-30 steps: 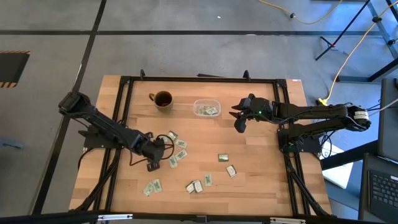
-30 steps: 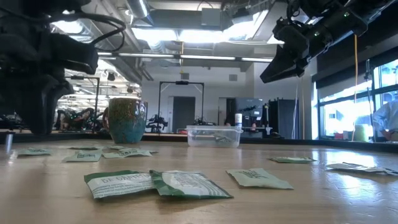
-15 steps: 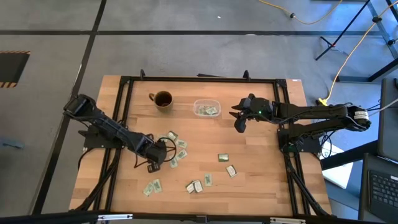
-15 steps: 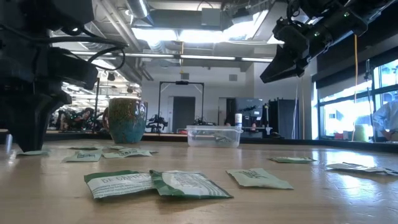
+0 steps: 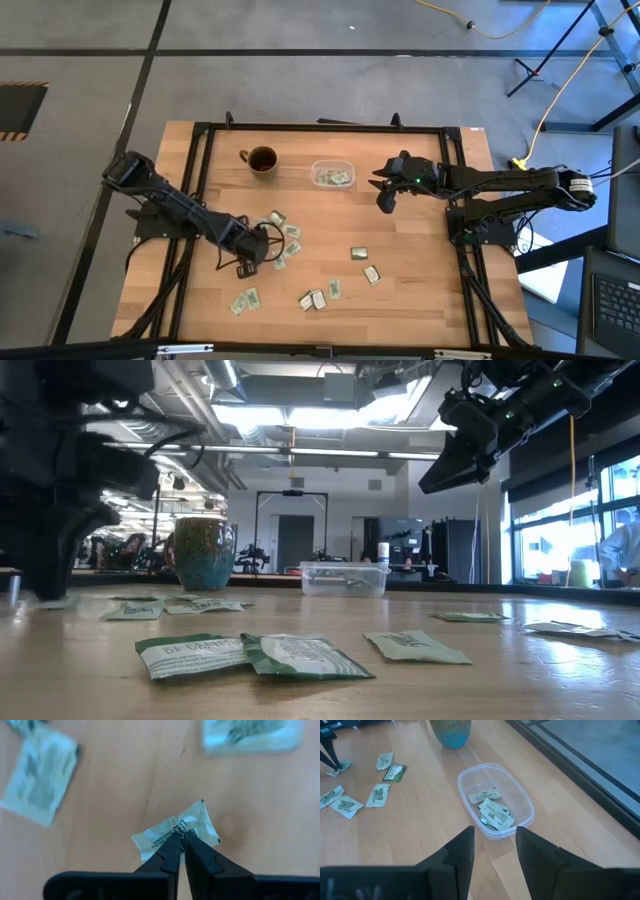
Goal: Pick and place Stevia / Truvia into bins
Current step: Put the stevia packet into the transparent container
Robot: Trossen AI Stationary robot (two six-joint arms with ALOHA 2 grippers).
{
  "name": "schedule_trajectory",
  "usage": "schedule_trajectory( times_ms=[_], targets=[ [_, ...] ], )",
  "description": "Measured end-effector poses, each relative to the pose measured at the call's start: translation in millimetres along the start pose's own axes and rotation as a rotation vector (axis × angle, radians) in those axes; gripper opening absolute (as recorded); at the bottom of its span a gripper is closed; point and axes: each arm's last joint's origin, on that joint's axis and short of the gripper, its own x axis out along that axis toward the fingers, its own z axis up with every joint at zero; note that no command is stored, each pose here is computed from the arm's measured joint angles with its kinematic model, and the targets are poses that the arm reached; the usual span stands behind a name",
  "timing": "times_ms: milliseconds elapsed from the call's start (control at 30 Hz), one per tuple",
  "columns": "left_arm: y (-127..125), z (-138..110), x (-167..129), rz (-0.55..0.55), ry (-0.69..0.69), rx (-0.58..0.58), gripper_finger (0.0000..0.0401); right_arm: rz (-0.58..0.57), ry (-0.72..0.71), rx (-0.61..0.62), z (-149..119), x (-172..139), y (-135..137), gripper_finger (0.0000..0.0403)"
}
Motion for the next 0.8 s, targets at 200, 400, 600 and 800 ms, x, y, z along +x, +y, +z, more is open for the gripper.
schedule_trajectory(
  times_ms=[200,400,600,800],
  targets=[
    [3,19,-18,-0.006,-0.109,0.056,0.0015,0.000,0.000,-0.004,0,0,0,0.0147],
    [20,65,-45,0.134,-0.329,0.136,0.0015,0.000,0.000,-0.023,0,0,0,0.0147],
    [53,118,-70,0.205,-0.611,0.171,0.0015,0.000,0.000,-0.026,0,0,0,0.0147],
    [94,149,-81,0.203,-0.801,0.234,0.0015,0.000,0.000,-0.046,0,0,0,0.0147]
  ],
)
